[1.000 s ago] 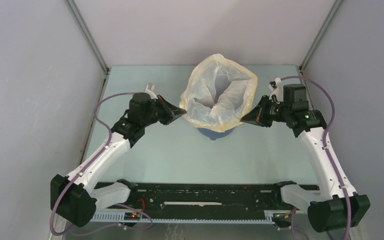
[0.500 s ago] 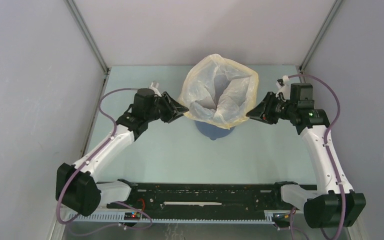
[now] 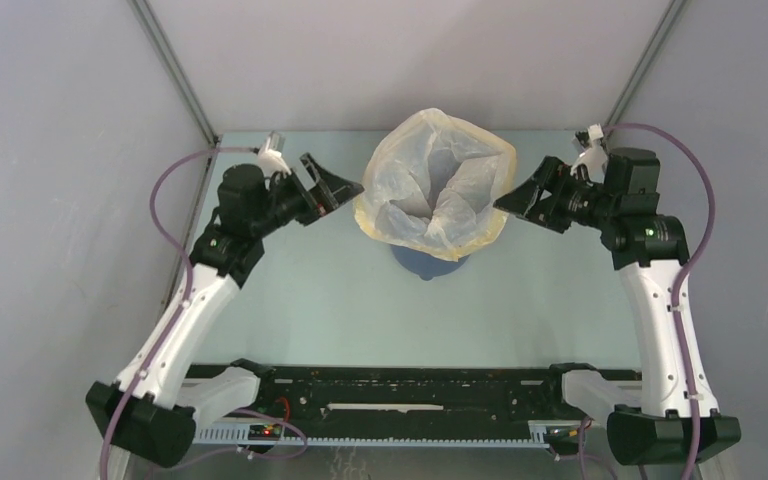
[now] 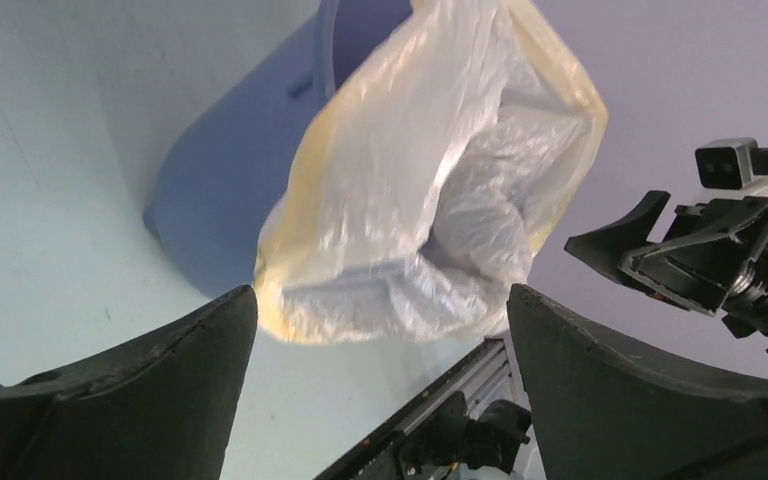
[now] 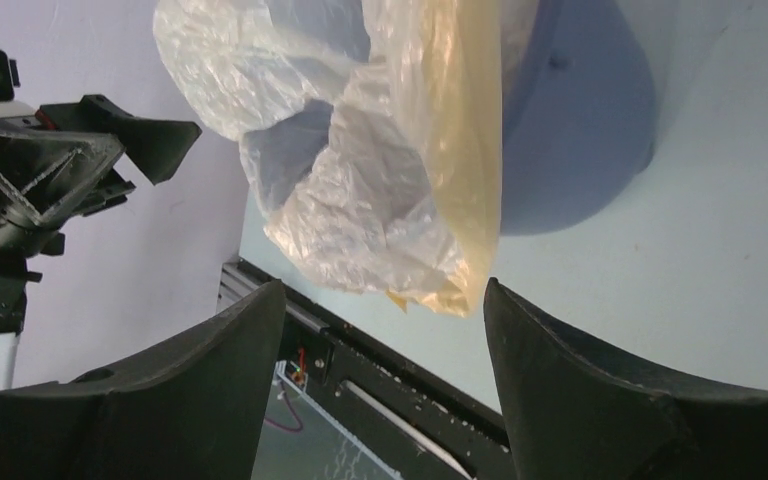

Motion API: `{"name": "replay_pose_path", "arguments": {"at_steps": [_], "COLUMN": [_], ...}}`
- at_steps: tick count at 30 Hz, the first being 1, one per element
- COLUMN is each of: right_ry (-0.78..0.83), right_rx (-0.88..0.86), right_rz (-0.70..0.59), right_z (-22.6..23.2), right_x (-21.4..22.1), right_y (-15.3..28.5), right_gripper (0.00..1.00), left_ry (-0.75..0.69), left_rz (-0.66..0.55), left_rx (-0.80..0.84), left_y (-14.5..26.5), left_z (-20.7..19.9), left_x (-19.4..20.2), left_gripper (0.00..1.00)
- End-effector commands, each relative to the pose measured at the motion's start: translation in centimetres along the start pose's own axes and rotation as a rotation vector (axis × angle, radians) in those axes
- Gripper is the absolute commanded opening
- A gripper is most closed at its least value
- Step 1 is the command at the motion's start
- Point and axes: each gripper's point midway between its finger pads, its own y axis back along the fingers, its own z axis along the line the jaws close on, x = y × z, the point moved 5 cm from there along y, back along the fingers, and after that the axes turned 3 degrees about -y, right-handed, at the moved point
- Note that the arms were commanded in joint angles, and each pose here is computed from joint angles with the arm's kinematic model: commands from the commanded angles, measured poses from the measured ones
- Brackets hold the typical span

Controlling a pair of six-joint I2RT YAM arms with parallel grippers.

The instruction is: Put the trash bags into the trash bin

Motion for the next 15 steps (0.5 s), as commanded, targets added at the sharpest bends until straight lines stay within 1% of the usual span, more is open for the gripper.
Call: {"name": "replay_pose_path", "arguments": {"at_steps": [1,3,5,7,10,11,12,15], "right_ry": [0.039,0.012,-0.013,0.016,0.008,0.0,-0.009,-0.054], "right_rx": [0.035,0.038,0.018,-0.01,0.033,0.031,0.023,-0.027], "right_rz": [-0.023,-0.047,-0.034,-0.03,-0.031,-0.027,-0.024,-0.016], "right_z": [-0.1,-0.4,-0.3,0.6,-0.1,-0.2,-0.3,-0.2], "right_x": [-2.4,-4.2,-5.6,-6.9,-8.2,-8.5,-8.6,-8.9], "right_y": [-0.9,-1.1,-1.7,-1.8,-2.3,-2.6,-2.8,-3.5], "right_gripper": [0.81,0.81,0.8,0.79,0.79,0.77,0.75,0.65], "left_ry": [-0.04,-0.033,-0.054,-0.082,-0.108,-0.108,-0.106,-0.084], "left_rz": [0.026,0.074,0.058,0.031,0.03,0.035,0.038,0.029], "left_rx": [0.099,0.148,0.176,0.172,0.17,0.167,0.156,0.151], "left_y": [-2.8,-4.7,-5.4,-5.9,-7.0,-7.5,-8.0,-9.3], "left_z": [-1.8,-2.2,-2.9,-3.1,-3.1,-2.9,-2.6,-1.9], "left_x": [-3.6,-4.3,-5.4,-6.3,-7.1,-7.2,-7.2,-7.4], "left_gripper": [1.0,1.0,1.0,1.0,1.0,1.0,0.98,0.88]}}
